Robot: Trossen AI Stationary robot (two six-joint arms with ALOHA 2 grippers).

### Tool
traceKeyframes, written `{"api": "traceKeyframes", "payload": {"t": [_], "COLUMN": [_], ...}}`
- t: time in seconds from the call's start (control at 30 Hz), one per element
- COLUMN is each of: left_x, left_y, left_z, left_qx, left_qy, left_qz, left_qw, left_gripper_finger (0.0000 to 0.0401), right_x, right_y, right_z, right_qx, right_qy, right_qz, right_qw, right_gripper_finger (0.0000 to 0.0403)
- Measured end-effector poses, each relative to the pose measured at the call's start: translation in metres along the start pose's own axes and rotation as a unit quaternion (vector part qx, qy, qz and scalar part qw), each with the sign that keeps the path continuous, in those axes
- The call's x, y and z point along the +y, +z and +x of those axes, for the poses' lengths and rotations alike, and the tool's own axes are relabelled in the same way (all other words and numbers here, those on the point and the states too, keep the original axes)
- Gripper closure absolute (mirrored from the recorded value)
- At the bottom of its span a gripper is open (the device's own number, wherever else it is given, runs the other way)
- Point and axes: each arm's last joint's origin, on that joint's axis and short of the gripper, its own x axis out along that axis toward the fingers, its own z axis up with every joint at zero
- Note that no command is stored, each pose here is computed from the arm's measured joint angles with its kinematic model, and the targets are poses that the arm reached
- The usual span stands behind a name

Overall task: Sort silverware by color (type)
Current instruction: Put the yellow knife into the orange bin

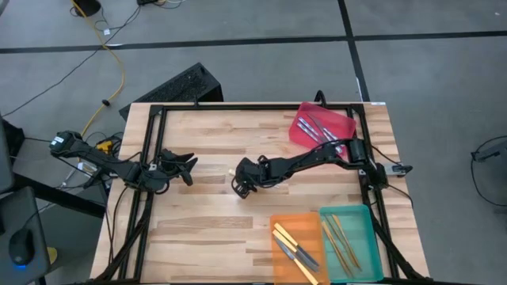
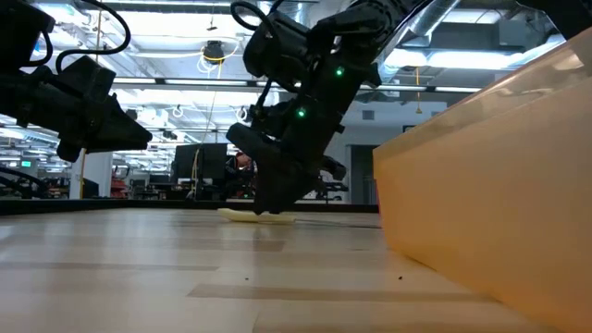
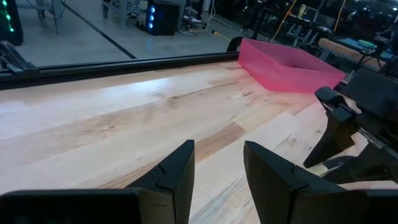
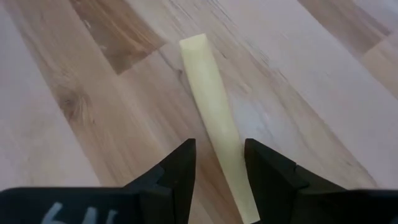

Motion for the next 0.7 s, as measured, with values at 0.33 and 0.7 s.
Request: {"api": "traceKeyframes", "payload": {"t": [0.33,0.7], "left_x": [0.0,0.0], "left_y": [0.0,0.0], "left_z": [0.0,0.0], "left_qx": [0.0,0.001], "left_qy": [0.0,-0.001], "left_qz": [-0.008,-0.008], "left_qw": [1.0,1.0], "left_gripper_finger": [0.0279,0.0279], "right_x": [-0.01,-0.01], "right_y": [-0.016,-0.021], "right_z": [0.008,0.009], "right_qx": [0.004,0.0], "right_qy": [-0.012,-0.024], "right_qz": [-0.005,-0.006], "right_qw": [1.0,1.0], "right_gripper_finger": [0.0264,0.0357]}}
